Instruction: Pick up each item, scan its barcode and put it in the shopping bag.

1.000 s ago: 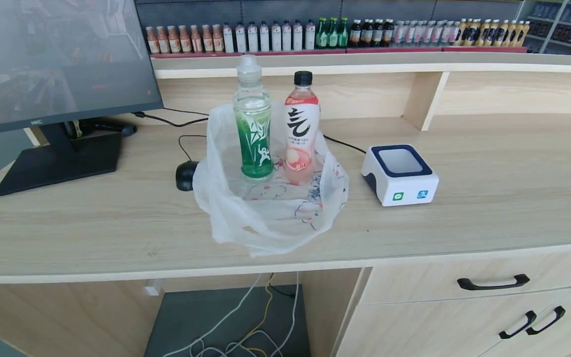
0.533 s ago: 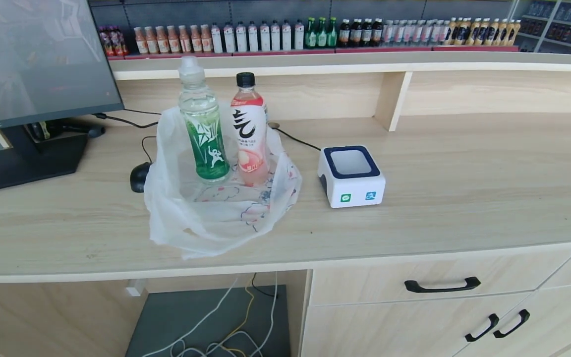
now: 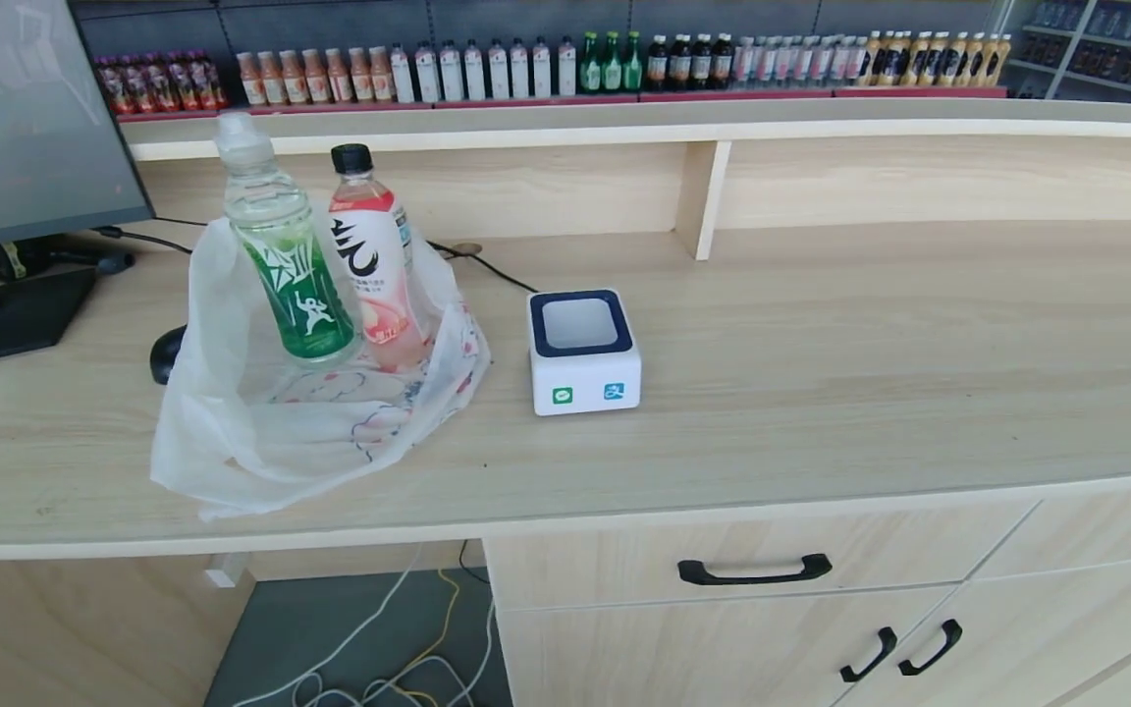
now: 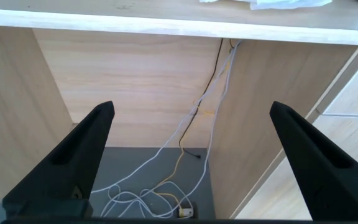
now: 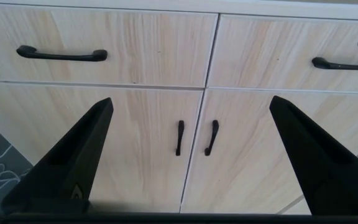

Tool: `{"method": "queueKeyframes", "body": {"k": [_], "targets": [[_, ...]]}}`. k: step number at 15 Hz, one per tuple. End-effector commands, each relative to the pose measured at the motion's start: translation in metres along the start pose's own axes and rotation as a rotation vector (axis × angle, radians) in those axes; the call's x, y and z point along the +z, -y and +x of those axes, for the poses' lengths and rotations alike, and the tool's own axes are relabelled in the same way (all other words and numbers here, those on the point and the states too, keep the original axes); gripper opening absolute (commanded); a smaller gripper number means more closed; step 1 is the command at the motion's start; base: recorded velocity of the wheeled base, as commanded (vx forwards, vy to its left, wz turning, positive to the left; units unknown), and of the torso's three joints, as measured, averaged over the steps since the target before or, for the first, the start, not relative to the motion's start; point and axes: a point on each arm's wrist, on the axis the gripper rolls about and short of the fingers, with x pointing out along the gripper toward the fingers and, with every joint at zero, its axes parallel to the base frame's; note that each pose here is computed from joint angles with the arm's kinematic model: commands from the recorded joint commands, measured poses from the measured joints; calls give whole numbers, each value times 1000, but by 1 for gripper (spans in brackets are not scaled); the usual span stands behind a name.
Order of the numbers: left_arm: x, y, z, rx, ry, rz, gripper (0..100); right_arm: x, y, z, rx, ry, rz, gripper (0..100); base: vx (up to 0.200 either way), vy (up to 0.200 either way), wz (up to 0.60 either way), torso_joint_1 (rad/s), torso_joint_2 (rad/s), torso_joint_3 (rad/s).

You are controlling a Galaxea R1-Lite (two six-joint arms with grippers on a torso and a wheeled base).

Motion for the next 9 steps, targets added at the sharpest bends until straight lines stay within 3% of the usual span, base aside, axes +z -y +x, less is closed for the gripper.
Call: {"method": "queueKeyframes", "body": {"k": [1,9], "targets": [[0,0,0,-1,1,3,100,0,0,0,1,-1,4,100,0,0,0,0,0,0],[0,0,0,1,1,2,100,0,0,0,-2,-2,37,100,0,0,0,0,0,0]]}}
